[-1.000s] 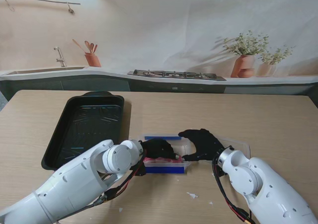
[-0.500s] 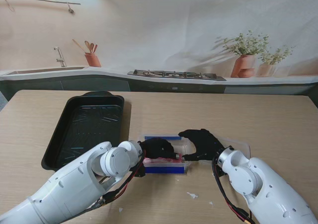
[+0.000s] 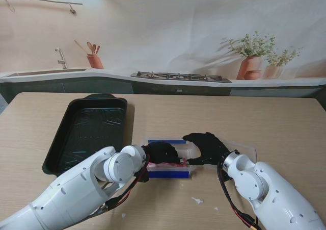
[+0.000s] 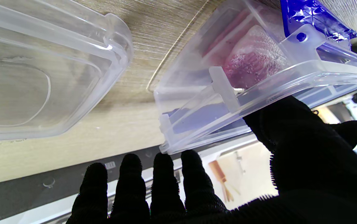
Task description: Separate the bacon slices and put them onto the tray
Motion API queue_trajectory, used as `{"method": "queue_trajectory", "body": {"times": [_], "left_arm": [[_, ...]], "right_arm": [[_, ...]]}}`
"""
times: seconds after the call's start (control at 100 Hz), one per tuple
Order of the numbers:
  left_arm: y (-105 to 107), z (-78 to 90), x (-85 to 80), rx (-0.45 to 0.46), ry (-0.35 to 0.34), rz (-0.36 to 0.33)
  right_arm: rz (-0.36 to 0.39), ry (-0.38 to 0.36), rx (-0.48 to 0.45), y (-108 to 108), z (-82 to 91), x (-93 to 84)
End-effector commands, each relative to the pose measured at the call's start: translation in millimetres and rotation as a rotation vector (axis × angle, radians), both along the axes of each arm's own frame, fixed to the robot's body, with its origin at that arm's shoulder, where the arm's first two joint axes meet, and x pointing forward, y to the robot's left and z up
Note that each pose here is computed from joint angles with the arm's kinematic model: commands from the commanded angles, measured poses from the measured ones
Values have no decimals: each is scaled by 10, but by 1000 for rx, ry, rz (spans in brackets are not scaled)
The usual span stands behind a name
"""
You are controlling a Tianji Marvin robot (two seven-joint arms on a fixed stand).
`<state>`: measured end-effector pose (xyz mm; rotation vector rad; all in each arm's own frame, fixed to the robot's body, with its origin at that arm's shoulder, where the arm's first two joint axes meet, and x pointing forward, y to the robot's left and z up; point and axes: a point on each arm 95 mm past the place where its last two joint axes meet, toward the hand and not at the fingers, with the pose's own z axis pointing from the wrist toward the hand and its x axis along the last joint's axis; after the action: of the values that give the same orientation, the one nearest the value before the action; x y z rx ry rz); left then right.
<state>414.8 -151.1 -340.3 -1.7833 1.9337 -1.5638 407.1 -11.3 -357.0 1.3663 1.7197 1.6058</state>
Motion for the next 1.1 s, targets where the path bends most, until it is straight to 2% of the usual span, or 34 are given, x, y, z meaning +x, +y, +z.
{"method": "queue_trajectory", "body": {"times": [0.0, 0.64, 1.09], "left_arm": [[-31, 1, -32, 3, 6, -11], [-49, 24, -57, 14, -18, -4], [-51, 3, -35, 135, -47, -94]], "right_arm": [[4, 16, 4, 40, -27, -20], [1, 21, 12, 46, -31, -20], [-3, 22, 16, 46, -30, -20]]}}
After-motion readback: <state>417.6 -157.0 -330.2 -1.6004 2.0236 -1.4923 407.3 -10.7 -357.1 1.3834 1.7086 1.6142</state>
